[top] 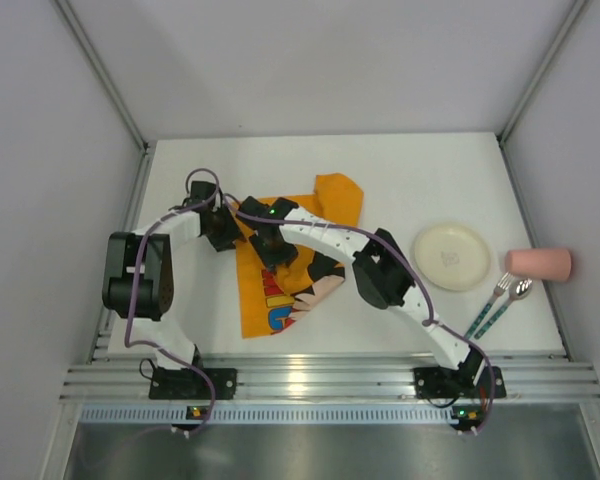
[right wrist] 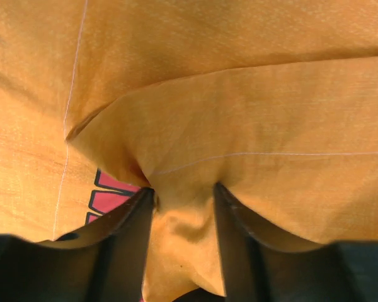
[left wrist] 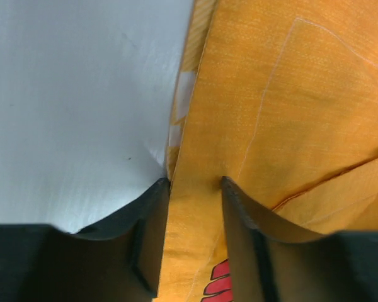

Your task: Set the dinner table for one person

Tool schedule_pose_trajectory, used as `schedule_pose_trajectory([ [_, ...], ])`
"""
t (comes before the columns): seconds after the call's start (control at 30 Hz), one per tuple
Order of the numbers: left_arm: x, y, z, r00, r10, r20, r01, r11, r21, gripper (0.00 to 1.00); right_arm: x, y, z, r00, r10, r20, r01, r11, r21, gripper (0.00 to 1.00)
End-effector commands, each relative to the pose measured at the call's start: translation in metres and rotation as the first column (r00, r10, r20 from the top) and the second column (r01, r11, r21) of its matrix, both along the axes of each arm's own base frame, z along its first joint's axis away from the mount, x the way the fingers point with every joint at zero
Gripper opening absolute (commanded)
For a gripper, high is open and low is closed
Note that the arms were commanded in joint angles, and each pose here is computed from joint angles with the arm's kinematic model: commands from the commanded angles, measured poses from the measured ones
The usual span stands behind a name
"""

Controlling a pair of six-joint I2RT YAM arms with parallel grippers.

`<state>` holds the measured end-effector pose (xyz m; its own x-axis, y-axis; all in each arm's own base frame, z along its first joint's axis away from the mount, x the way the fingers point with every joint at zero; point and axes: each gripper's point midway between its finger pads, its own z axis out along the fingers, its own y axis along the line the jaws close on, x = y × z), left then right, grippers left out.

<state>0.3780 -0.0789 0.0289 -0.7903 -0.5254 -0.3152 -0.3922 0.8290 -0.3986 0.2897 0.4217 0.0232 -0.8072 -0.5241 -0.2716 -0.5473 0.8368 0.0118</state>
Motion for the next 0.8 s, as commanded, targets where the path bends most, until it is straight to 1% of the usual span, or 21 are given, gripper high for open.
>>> schedule_pose_trajectory([
  [0.0,-0.003,-0.006,-0.013,0.999,-0.033,-0.04,0.034,0.999,0.007,0.42,-0.002,-0.01,-0.035,1.0,-0.005,-0.029,0.003,0.998,-0.068,0.4],
  [0.03,-0.004,-0.006,-0.014,0.998,-0.035,-0.043,0.035,0.999,0.008,0.38,-0.001,-0.01,-0.034,1.0,-0.01,-0.024,0.008,0.998,-0.064,0.37],
  [0.07,-0.005,-0.006,-0.015,0.998,-0.035,-0.047,0.036,0.999,0.01,0.33,-0.003,-0.013,-0.035,1.0,-0.01,-0.027,0.008,0.997,-0.072,0.34],
  [0.1,-0.005,-0.005,-0.016,0.998,-0.039,-0.046,0.04,0.999,0.012,0.31,-0.002,-0.013,-0.028,1.0,-0.009,-0.017,0.008,0.998,-0.06,0.29],
  [0.17,-0.007,-0.004,-0.019,0.998,-0.042,-0.053,0.043,0.999,0.019,0.24,-0.001,-0.016,-0.021,1.0,-0.008,0.001,0.008,0.998,-0.063,0.24],
  [0.2,-0.007,-0.004,-0.019,0.998,-0.045,-0.054,0.046,0.999,0.02,0.15,0.001,-0.016,-0.01,1.0,-0.008,0.014,0.009,0.999,-0.048,0.22],
  [0.27,-0.008,-0.004,-0.021,0.997,-0.047,-0.06,0.048,0.999,0.02,0.06,0.002,-0.02,0.002,1.0,-0.009,0.029,0.01,0.999,-0.042,0.2],
  [0.3,-0.008,-0.004,-0.021,0.997,-0.049,-0.061,0.05,0.998,0.022,0.0,0.005,-0.021,0.018,0.999,-0.015,0.049,0.017,1.0,-0.021,0.2],
  [0.37,-0.007,-0.003,-0.021,0.997,-0.048,-0.06,0.05,0.998,0.027,0.0,0.006,-0.026,0.033,0.998,-0.021,0.066,0.022,1.0,-0.009,0.2],
  [0.4,-0.007,-0.003,-0.022,0.997,-0.052,-0.062,0.054,0.998,0.029,0.0,0.009,-0.027,0.05,0.996,-0.03,0.086,0.028,0.999,0.02,0.2],
  [0.47,-0.007,0.0,-0.023,0.996,-0.052,-0.065,0.055,0.997,0.045,0.0,0.011,-0.03,0.064,0.994,-0.039,0.1,0.036,0.999,0.039,0.21],
  [0.5,-0.004,0.001,-0.021,0.997,-0.057,-0.061,0.06,0.996,0.058,0.0,0.014,-0.033,0.079,0.992,-0.051,0.115,0.044,0.997,0.062,0.22],
  [0.53,-0.004,0.003,-0.021,0.996,-0.057,-0.067,0.062,0.996,0.07,0.0,0.016,-0.037,0.084,0.991,-0.062,0.118,0.055,0.996,0.066,0.24],
  [0.6,0.002,0.007,-0.016,0.996,-0.071,-0.054,0.076,0.992,0.101,0.0,0.021,-0.045,0.101,0.988,-0.087,0.127,0.075,0.993,0.096,0.41],
  [0.67,0.005,0.01,-0.015,0.995,-0.079,-0.062,0.086,0.989,0.118,0.0,0.021,-0.054,0.102,0.988,-0.103,0.115,0.093,0.991,0.094,0.59],
  [0.7,0.006,0.011,-0.014,0.995,-0.083,-0.062,0.091,0.987,0.129,0.0,0.022,-0.058,0.105,0.987,-0.108,0.118,0.097,0.991,0.096,0.79],
  [0.73,0.011,0.011,-0.011,0.995,-0.086,-0.055,0.092,0.987,0.131,0.0,0.024,-0.062,0.104,0.987,-0.11,0.118,0.1,0.991,0.09,0.82],
  [0.77,0.013,0.011,-0.01,0.995,-0.089,-0.051,0.095,0.987,0.128,0.0,0.022,-0.065,0.1,0.988,-0.108,0.11,0.1,0.992,0.079,0.83],
])
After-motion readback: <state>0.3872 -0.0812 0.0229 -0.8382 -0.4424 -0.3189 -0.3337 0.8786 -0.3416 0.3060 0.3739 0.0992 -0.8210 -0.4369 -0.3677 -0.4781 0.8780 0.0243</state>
